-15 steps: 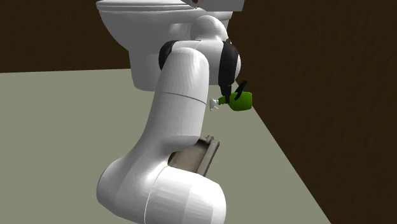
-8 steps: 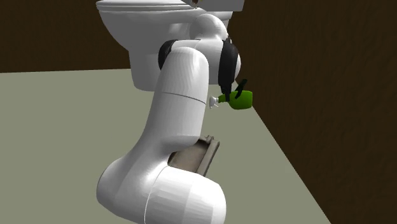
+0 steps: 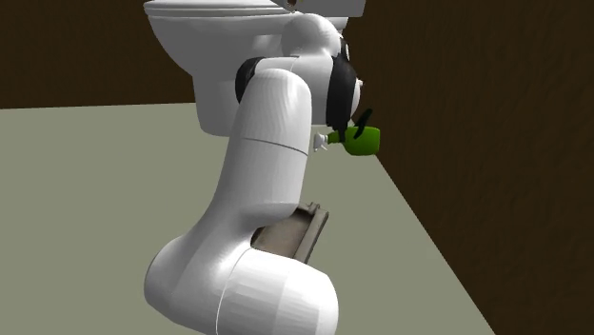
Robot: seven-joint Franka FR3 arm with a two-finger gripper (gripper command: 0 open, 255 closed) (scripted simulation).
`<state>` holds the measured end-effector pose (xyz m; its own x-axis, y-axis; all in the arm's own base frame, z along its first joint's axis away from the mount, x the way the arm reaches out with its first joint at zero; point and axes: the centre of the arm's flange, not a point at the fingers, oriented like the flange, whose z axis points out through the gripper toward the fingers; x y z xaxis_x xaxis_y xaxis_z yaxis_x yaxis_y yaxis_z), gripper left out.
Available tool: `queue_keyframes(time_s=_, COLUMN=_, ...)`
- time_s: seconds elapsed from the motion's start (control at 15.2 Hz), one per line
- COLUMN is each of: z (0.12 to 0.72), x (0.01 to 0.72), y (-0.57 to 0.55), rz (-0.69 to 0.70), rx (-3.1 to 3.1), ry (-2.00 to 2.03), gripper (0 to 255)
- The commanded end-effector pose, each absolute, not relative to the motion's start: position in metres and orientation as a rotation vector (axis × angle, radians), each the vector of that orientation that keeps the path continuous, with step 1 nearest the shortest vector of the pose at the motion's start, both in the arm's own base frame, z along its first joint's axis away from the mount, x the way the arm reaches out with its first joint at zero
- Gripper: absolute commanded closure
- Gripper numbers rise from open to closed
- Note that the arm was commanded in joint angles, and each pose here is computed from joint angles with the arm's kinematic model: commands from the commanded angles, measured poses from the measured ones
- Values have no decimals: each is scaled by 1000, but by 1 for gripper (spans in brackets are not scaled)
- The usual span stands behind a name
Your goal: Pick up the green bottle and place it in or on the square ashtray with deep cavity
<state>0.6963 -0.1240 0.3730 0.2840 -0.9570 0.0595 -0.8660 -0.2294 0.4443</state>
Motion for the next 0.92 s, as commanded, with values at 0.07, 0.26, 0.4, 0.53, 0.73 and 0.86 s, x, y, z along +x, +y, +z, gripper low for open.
queue_keyframes(time_s=0.07, z=390, x=696, y=-124, rz=-317, rx=2168, ry=-1642, gripper=255)
queue_keyframes(time_s=0.26, z=405, x=696, y=-124, rz=-317, rx=2168, ry=-1642, gripper=255)
queue_keyframes(time_s=0.4, z=416, x=696, y=-124, rz=-317, rx=2168, ry=-1642, gripper=255)
queue_keyframes(time_s=0.53, z=426, x=696, y=-124, rz=-317, rx=2168, ry=-1642, gripper=255)
queue_keyframes(time_s=0.73, z=441, x=696, y=-124, rz=-317, rx=2168, ry=-1642, gripper=255)
queue_keyframes(time_s=0.86, z=442, x=672, y=-114, rz=-317, rx=2168, ry=-1642, gripper=255)
